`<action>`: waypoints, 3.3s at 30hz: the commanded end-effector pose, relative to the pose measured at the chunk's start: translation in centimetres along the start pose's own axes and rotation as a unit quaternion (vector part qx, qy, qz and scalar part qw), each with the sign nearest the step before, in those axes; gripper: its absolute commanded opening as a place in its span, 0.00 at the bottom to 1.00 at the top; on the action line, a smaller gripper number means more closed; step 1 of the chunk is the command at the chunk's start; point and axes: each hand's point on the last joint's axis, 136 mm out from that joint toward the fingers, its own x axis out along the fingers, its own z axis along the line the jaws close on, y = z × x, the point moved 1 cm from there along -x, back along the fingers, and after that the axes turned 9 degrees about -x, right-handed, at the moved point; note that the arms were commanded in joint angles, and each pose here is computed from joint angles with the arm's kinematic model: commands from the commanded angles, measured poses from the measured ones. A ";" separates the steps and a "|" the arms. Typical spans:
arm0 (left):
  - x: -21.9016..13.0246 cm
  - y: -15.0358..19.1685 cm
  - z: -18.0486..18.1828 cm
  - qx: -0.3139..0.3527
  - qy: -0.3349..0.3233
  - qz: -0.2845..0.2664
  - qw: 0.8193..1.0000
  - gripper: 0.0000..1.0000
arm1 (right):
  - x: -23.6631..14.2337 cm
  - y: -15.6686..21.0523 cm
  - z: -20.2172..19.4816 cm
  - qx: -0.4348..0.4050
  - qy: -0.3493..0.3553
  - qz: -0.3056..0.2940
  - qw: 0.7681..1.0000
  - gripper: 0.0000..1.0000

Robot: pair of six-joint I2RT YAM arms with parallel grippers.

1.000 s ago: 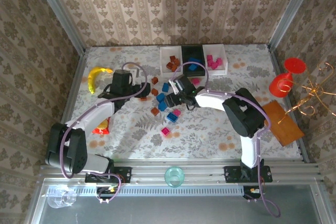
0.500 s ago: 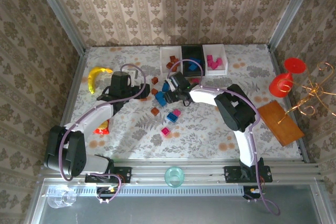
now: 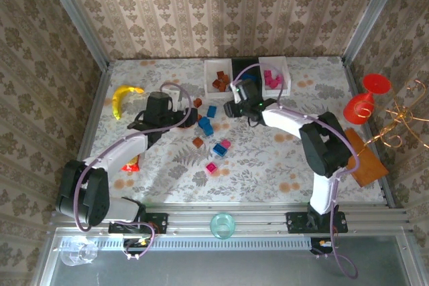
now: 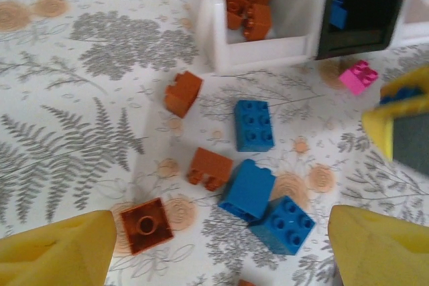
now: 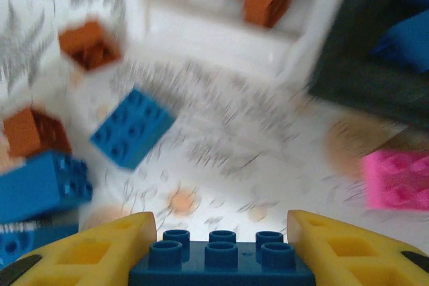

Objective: Sort the legos into containers by color
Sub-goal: Place the lego in the container, then pick up the lego from the center of the table.

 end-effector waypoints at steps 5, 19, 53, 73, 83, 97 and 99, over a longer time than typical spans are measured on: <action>0.1 -0.9 -4.0 0.011 0.056 -0.014 0.998 0.84 | 1.5 -5.0 -6.7 0.111 0.054 -0.055 0.991 0.47; 0.2 -0.4 -5.3 0.019 0.070 -0.004 0.997 0.84 | 8.3 -10.7 -12.8 0.102 0.127 -0.044 0.986 0.62; 0.7 2.6 -2.0 0.018 0.101 0.005 0.995 1.00 | -12.0 4.1 3.1 -0.031 0.005 0.013 0.999 1.00; 0.3 3.6 2.1 0.006 -0.004 0.009 1.000 0.97 | -7.0 13.5 12.8 -0.136 -0.069 0.163 0.975 0.76; 0.0 3.6 1.8 0.002 0.003 0.007 1.000 0.97 | -4.1 13.5 13.5 -0.126 -0.064 0.160 0.977 0.60; -0.7 3.3 1.7 0.005 0.001 -0.004 1.000 0.96 | -0.8 12.7 14.8 -0.144 -0.074 0.140 0.977 0.50; -0.9 3.2 1.7 0.006 0.001 -0.006 1.000 0.96 | -0.6 12.7 14.8 -0.146 -0.072 0.144 0.976 0.46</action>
